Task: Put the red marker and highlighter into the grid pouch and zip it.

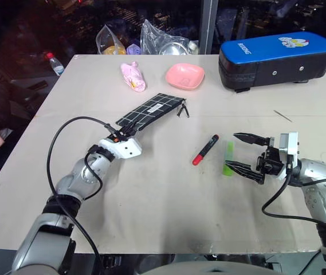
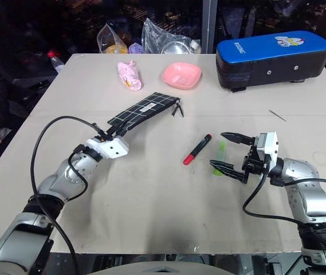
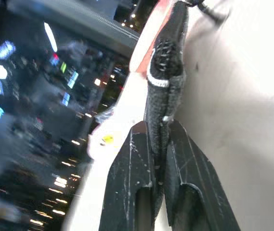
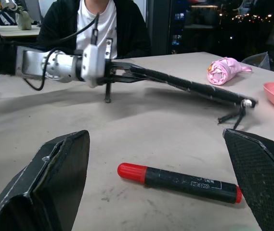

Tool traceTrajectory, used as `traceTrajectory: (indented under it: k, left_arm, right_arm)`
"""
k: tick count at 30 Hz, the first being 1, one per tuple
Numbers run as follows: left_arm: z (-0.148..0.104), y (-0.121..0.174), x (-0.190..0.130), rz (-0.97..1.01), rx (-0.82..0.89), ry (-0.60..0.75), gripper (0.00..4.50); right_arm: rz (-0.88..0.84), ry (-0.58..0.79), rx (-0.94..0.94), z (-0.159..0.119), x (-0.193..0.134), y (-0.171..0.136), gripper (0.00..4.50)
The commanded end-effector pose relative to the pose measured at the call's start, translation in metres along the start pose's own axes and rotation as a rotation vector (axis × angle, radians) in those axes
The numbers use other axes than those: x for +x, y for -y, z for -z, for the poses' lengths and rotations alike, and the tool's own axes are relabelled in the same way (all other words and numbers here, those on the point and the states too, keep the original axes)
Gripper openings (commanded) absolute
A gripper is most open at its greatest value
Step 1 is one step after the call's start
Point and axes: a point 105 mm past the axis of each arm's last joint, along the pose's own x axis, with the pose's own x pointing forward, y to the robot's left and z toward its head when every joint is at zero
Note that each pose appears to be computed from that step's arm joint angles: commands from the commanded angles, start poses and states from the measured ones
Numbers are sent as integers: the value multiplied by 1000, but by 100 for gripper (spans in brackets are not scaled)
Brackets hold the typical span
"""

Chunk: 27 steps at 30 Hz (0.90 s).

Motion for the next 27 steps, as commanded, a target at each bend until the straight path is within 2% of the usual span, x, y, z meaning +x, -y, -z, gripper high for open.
traceTrajectory:
  k: [1,4,10,15,19,24,27]
  left_arm:
    - [-25,-16,-2,-70,-239,84,22]
    - [-44,-19,-5,-80,-467,125,22]
    - [-67,-20,-4,-39,-699,159,22]
    - [-84,-14,-5,52,-755,177,22]
    - [-89,-9,-7,112,-756,174,22]
    - [-92,-7,-8,151,-723,170,22]
    - [-93,-4,-10,182,-688,171,22]
  right_arm:
    - [-1,21,-48,-10,0,2,450]
    - [-1,22,-50,-11,1,2,450]
    - [-17,42,-61,-17,10,2,450]
    - [41,46,-70,-24,13,10,450]
    - [124,72,-94,-37,22,21,450]
    - [259,-44,-156,-37,38,43,450]
    - [246,-121,-233,-40,49,49,450]
